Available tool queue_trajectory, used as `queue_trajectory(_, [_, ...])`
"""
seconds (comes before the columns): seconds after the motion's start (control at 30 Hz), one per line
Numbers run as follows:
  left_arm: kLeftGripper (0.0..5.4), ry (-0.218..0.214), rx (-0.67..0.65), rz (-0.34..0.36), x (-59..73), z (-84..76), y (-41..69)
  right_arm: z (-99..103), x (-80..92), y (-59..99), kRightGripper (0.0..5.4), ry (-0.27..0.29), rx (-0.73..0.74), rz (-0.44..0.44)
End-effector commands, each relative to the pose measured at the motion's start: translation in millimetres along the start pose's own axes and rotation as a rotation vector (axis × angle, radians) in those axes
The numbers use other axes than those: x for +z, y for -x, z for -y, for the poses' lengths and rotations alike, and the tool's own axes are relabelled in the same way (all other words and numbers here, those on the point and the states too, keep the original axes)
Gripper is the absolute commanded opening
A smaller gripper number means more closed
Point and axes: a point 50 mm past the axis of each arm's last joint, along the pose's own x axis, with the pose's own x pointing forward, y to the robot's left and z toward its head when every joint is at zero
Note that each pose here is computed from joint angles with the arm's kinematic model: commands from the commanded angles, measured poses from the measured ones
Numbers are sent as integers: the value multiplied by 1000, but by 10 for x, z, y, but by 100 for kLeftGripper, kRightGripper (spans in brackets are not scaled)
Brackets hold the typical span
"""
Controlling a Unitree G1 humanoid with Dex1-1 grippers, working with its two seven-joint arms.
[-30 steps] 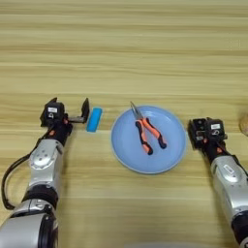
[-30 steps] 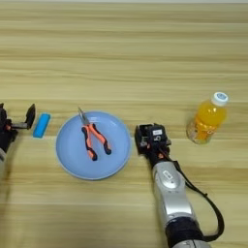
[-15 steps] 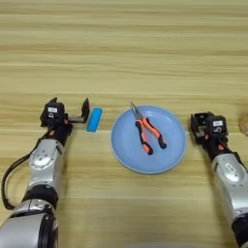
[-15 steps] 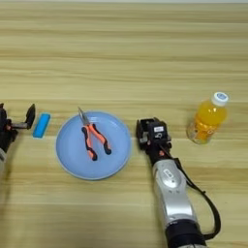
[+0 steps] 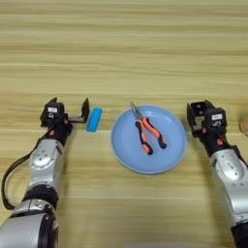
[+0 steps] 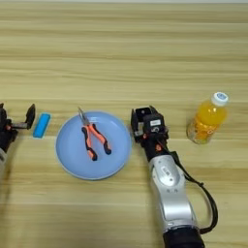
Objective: Move the objects on the table
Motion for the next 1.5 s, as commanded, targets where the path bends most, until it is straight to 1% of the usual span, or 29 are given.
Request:
queue_trajectory(0.03, [540,-9,1,6,9,-10,0,-145,50,-9,246,2,55,7])
queue_trajectory(0.27, [540,-8,0,6,6,-3,0,-384,124,-48,246,15,163,30])
queue_trajectory(0.43, [540,-6,-3,6,1,13,2,-604,186,-87,246,6,254,49])
queue_trajectory(0.6, [540,-6,-1,6,-1,11,8,-826,177,-79,246,-7,345,37])
queue_trajectory(0.8, [540,-5,-2,6,-3,21,9,-986,143,-54,246,-21,416,19])
queue_trajectory(0.93, [540,-3,-4,5,-7,33,6,-1099,108,-47,246,-17,474,0])
queue_trajectory(1.03, [540,-3,-4,6,-7,37,5,-1145,61,-42,246,-8,499,-22])
queue_trajectory(1.17, [540,-3,-1,8,-7,36,8,-1157,2,-40,246,-4,509,-48])
queue_trajectory(1.5, [540,-3,-1,8,-4,46,2,-1267,-89,-40,246,-22,563,-93])
